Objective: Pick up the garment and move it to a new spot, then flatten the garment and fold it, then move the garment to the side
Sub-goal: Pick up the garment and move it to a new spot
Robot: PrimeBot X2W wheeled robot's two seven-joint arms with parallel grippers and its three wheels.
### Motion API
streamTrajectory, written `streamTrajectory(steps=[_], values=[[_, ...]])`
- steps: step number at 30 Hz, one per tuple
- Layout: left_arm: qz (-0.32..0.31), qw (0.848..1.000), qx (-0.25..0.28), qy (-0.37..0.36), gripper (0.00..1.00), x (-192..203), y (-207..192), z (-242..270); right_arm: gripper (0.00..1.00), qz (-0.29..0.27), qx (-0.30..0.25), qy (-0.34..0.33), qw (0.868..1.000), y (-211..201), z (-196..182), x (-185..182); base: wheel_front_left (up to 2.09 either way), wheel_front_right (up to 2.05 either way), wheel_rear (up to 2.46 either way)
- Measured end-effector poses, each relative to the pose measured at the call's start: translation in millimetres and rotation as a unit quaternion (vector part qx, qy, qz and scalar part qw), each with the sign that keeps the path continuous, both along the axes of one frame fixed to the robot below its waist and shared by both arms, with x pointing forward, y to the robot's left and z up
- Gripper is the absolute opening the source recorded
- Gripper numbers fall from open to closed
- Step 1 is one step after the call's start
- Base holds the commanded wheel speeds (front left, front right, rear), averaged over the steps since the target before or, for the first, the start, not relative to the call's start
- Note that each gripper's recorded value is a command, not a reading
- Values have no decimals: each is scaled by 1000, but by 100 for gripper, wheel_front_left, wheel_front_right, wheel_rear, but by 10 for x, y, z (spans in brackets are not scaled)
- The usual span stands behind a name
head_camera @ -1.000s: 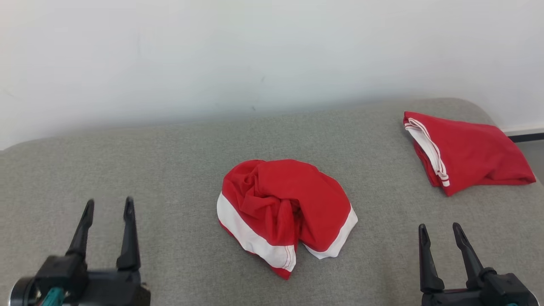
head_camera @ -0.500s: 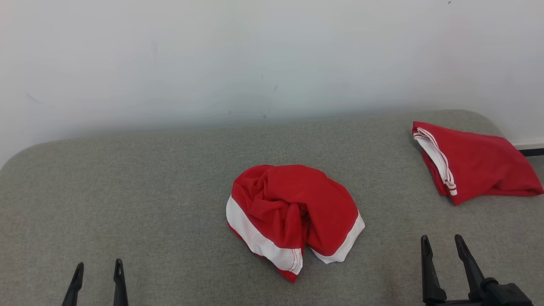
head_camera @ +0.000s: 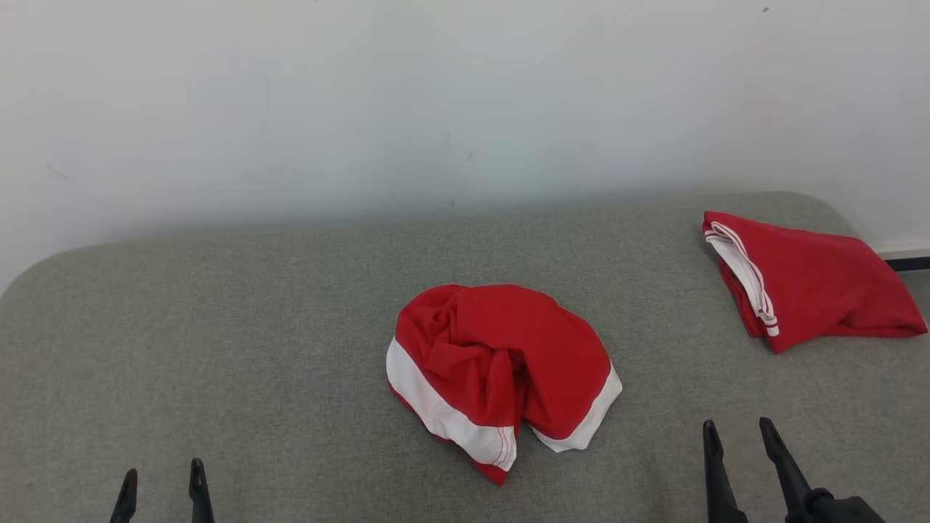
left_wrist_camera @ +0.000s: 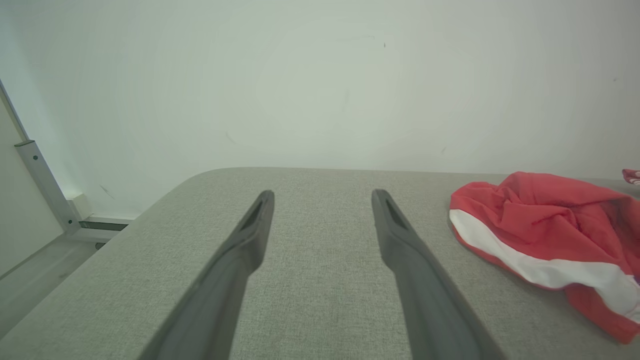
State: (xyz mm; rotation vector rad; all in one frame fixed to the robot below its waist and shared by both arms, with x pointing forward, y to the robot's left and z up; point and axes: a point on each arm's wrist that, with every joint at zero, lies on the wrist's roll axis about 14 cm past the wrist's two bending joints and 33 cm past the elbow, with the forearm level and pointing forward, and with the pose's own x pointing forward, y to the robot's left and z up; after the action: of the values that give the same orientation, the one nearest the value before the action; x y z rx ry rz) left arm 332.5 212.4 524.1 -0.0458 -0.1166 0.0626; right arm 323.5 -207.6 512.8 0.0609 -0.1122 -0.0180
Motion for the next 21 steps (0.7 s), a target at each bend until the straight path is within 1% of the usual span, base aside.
streamTrajectory(steps=[21], values=[[0,1000,7,-4,100,-9,3,-12,100,7,4,8,1000,54,-53,-9,0,0,0]])
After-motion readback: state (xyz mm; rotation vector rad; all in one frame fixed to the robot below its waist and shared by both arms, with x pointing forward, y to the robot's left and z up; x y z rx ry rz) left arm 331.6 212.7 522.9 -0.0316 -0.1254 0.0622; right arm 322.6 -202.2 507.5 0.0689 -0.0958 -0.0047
